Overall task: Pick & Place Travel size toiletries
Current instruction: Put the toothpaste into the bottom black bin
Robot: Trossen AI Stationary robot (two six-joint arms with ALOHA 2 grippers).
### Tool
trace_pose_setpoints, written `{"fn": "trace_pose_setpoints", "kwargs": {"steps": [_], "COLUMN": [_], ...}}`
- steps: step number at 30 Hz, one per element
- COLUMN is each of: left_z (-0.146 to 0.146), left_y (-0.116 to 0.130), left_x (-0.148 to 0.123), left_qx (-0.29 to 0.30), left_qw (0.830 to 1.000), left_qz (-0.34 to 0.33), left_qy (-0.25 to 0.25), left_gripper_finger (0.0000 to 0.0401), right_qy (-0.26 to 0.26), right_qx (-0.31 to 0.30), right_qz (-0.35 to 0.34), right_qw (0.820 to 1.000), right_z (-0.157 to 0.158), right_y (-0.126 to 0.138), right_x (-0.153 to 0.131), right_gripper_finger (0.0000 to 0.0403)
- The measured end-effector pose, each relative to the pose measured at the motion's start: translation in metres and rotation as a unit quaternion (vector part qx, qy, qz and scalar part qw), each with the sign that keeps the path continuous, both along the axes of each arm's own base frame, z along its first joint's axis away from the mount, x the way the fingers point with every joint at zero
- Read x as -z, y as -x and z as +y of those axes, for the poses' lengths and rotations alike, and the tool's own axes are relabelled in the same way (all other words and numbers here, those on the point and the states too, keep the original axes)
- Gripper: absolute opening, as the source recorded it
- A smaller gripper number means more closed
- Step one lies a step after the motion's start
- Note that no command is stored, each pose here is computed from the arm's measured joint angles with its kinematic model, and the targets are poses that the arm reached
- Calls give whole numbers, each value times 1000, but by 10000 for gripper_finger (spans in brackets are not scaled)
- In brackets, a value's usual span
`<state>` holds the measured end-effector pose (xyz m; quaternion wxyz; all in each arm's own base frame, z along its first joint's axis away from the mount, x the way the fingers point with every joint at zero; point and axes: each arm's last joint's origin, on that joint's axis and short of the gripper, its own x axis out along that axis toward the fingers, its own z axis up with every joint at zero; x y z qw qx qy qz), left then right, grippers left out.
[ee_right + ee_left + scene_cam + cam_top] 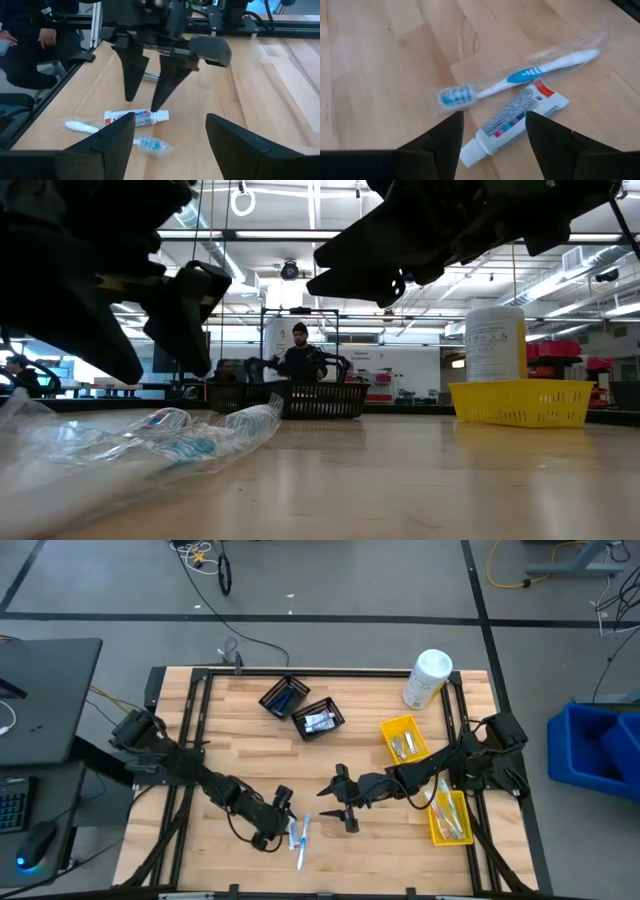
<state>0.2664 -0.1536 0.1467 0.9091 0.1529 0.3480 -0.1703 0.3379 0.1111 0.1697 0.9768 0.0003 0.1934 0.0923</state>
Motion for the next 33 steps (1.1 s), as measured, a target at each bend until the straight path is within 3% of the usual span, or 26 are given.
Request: {"fn": "trace_pose_setpoints", "kwargs": {"steps": [9,20,26,33], "left_z": [13,14,9,9], "left_y": [-3,-3,-10,-12], "left_x": [4,8,21,26], "left_qx": [10,32,75,76], "left_qw": [999,998,995,994], "left_qz": [36,43,45,72], "left_qy": [7,-21,-52,-28], "left_gripper_finger": [224,224,224,222], "right_qy": [-9,-15,-14,-11], "right_qx": [4,7,7,8], "right_qz": [1,4,7,15], "right_qw": [1000,1000,1000,1000], "right_z": [0,0,0,-1], "right_y": [0,0,0,1], "right_x": [0,0,1,2], "right_gripper_finger": [238,255,258,243]}}
